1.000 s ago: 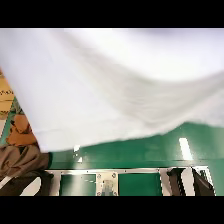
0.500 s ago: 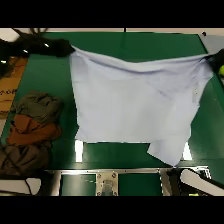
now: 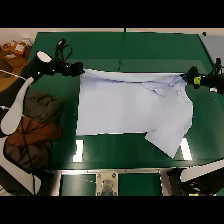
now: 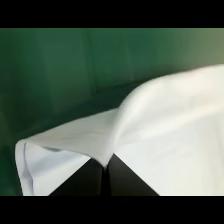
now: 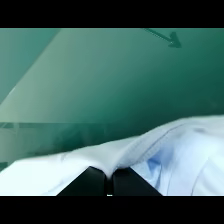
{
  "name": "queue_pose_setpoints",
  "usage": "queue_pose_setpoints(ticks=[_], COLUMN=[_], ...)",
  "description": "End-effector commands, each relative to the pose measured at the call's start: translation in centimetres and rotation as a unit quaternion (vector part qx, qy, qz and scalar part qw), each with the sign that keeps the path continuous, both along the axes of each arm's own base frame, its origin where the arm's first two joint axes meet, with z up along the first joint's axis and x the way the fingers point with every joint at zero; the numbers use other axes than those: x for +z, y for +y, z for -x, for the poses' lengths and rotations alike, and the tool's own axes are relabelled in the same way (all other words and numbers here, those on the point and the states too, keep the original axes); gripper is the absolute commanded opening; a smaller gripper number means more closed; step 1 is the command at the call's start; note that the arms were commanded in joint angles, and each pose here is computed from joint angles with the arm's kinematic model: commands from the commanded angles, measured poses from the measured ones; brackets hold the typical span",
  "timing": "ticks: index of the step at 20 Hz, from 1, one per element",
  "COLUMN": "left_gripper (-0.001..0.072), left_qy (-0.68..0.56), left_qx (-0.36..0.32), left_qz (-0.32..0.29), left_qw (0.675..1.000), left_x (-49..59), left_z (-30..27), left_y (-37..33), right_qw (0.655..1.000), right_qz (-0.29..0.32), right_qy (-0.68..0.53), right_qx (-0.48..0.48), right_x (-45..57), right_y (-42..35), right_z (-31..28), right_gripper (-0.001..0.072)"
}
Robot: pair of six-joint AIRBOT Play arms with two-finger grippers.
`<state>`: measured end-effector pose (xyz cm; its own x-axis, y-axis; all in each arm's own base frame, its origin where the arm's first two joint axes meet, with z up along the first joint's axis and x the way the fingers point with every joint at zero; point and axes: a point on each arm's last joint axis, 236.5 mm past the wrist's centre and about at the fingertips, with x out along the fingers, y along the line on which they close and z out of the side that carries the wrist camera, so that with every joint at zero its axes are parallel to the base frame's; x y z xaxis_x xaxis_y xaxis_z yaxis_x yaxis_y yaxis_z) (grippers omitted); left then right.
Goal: Fold the shirts.
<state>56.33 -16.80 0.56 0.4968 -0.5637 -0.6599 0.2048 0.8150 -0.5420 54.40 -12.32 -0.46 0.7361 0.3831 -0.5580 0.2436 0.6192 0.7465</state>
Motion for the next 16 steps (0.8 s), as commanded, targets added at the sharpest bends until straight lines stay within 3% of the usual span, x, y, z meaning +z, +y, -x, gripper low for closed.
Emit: queue_pose_setpoints(ticks=[1, 7, 13, 16], left_gripper=[0.0026, 0.0026, 0.0026, 0.0026], left_qy=[0.019, 0.159, 0.218, 0.237], left_qx=[-0.01, -0.082, -0.106, -0.109], left_qz=[-0.006, -0.08, -0.072, -0.065], left_qw=[1.0, 0.981, 0.967, 0.963], left_x=[-1.2, -5.3, -7.2, -8.0], left_z=[0.6, 7.7, 11.1, 12.2], left_y=[-0.1, 1.6, 1.2, 1.0], right_qw=[0.999, 0.99, 0.962, 0.96], right_qz=[-0.033, 0.011, 0.065, 0.054], right_qy=[-0.001, 0.105, 0.202, 0.214], right_qx=[0.029, 0.096, 0.17, 0.174], right_x=[1.4, -2.3, -5.9, -7.3], right_y=[-1.5, -4.7, -5.5, -5.1], right_z=[-0.4, 6.7, 12.2, 12.7], right_gripper=[0.0019, 0.0019, 0.0018, 0.0019])
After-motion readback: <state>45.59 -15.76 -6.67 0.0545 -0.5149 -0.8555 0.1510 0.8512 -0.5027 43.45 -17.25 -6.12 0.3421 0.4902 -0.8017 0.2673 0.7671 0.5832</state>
